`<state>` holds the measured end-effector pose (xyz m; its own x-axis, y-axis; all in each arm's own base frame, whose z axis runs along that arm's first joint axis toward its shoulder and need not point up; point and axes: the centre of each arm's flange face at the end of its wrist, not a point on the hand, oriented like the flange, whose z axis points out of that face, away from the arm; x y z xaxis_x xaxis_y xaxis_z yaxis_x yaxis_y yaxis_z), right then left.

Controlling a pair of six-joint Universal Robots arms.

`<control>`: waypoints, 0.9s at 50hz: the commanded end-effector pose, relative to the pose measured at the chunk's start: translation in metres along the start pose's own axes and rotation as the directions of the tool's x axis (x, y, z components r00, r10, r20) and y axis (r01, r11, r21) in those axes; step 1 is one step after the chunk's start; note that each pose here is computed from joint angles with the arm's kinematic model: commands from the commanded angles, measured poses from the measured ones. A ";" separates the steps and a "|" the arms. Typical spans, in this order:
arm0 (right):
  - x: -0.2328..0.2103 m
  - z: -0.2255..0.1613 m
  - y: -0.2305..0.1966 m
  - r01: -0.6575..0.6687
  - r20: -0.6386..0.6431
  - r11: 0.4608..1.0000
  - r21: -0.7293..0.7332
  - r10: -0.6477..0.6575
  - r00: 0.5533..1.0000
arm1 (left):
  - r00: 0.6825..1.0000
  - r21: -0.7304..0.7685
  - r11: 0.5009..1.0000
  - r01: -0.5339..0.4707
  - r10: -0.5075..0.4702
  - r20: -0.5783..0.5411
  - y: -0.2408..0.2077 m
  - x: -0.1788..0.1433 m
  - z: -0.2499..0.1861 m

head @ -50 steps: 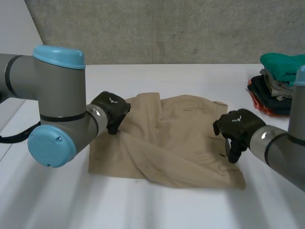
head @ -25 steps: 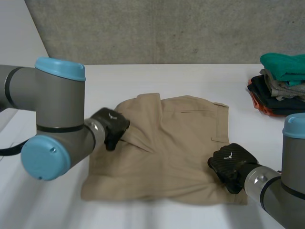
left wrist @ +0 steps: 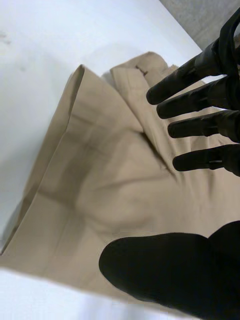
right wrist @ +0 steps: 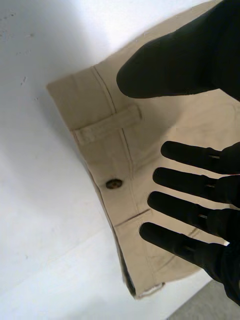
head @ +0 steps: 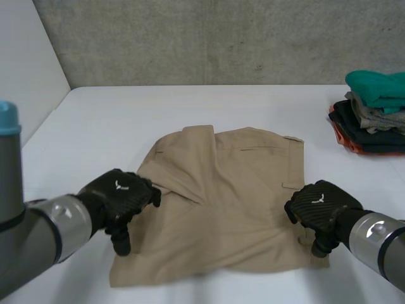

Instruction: Fold the laundry.

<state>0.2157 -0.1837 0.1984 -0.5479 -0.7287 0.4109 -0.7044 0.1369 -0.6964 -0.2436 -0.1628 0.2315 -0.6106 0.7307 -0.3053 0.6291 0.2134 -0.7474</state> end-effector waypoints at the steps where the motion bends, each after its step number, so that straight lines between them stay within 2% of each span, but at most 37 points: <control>1: -0.003 -0.022 0.002 0.020 0.044 0.999 -0.043 -0.018 0.999 | 0.999 -0.037 0.999 -0.026 0.024 -0.047 0.018 0.023 -0.026; 11: -0.021 -0.026 0.022 0.088 0.209 0.988 -0.124 -0.060 0.976 | 0.986 -0.129 0.990 -0.053 0.032 -0.165 0.041 0.049 -0.037; 19: -0.018 -0.007 0.028 0.070 0.160 0.995 -0.077 -0.057 0.986 | 0.979 -0.202 0.978 -0.051 0.009 -0.204 0.055 0.051 -0.009; 26: -0.012 0.008 0.025 0.049 0.052 0.998 0.030 -0.050 0.997 | 0.997 -0.150 0.988 -0.044 0.035 -0.067 0.053 0.033 0.032; 33: -0.010 0.018 0.024 0.037 -0.005 0.995 0.098 -0.036 0.999 | 0.996 -0.103 0.993 -0.053 0.060 0.066 0.048 0.020 0.056; 45: -0.011 0.042 0.030 0.019 -0.044 0.988 0.153 -0.013 0.999 | 0.982 -0.052 0.992 -0.111 0.118 0.148 0.045 0.012 0.085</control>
<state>0.2163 -0.1955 0.1559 -0.5467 -0.7087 0.4460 -0.6532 0.0277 -0.7566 -0.2572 -0.1907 0.1508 -0.6126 0.6566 -0.4401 0.7057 0.2035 -0.6787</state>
